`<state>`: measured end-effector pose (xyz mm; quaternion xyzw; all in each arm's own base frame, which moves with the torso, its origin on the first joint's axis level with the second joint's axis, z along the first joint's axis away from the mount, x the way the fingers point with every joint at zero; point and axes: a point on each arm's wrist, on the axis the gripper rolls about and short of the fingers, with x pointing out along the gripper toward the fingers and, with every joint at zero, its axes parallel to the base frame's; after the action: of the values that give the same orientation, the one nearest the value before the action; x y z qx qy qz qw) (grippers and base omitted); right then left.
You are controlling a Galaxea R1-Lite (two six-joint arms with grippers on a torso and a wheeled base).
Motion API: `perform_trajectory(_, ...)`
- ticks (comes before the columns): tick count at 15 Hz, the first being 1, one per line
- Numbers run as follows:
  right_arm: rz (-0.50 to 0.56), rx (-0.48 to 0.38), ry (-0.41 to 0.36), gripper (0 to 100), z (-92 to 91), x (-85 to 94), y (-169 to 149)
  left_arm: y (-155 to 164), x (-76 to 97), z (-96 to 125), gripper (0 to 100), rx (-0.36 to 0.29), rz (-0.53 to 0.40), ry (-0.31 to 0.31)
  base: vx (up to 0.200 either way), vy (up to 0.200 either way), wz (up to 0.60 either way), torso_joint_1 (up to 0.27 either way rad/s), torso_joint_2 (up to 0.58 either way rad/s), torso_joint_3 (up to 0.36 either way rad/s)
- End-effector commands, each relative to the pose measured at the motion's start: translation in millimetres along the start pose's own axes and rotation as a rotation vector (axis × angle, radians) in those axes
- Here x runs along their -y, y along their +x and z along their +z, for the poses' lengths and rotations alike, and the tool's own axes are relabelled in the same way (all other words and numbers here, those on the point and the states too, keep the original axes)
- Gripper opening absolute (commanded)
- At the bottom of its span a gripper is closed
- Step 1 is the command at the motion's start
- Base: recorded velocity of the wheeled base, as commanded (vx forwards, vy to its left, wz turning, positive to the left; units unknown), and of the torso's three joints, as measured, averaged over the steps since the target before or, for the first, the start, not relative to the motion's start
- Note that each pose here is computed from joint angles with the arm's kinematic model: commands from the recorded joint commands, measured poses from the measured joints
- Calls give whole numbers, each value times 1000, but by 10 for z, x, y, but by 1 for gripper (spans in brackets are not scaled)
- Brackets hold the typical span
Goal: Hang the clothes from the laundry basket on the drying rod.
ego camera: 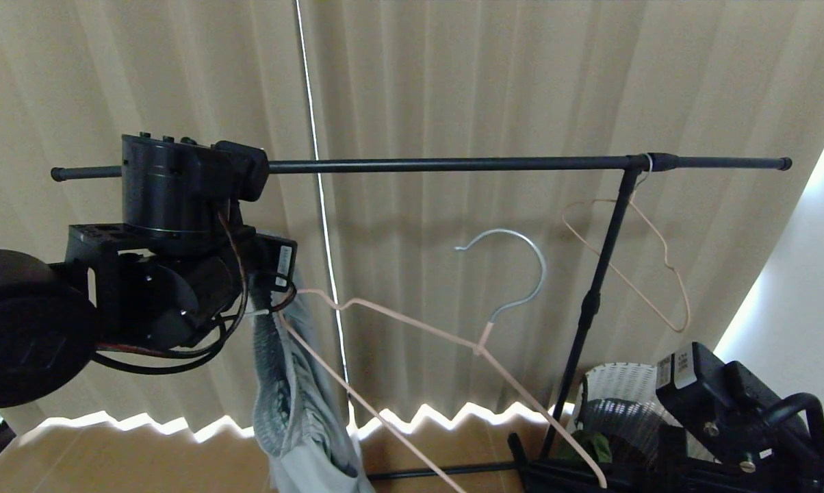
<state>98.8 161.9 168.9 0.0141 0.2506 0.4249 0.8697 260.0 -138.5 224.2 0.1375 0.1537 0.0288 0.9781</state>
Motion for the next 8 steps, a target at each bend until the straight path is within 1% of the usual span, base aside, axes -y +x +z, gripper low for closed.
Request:
perform_trajectory(1,-4,-18,-1,0,-5,-5,64,33,35,6,0,-4,4,7,0,0,0,0,0,0)
perform_trajectory(2,-4,-18,-1,0,-5,-5,64,33,35,6,0,-4,4,7,0,0,0,0,0,0)
perform_trajectory(3,-2,-11,-3,0,20,-12,57,30,21,17,0,-3,31,7,0,0,0,0,0,0)
perform_trajectory(5,12,-8,-7,0,33,-41,51,57,3,9,0,-9,54,16,0,0,0,0,0,0)
perform_trajectory(8,45,-20,-25,0,7,-114,41,90,21,1,0,-13,55,20,0,0,0,0,0,0)
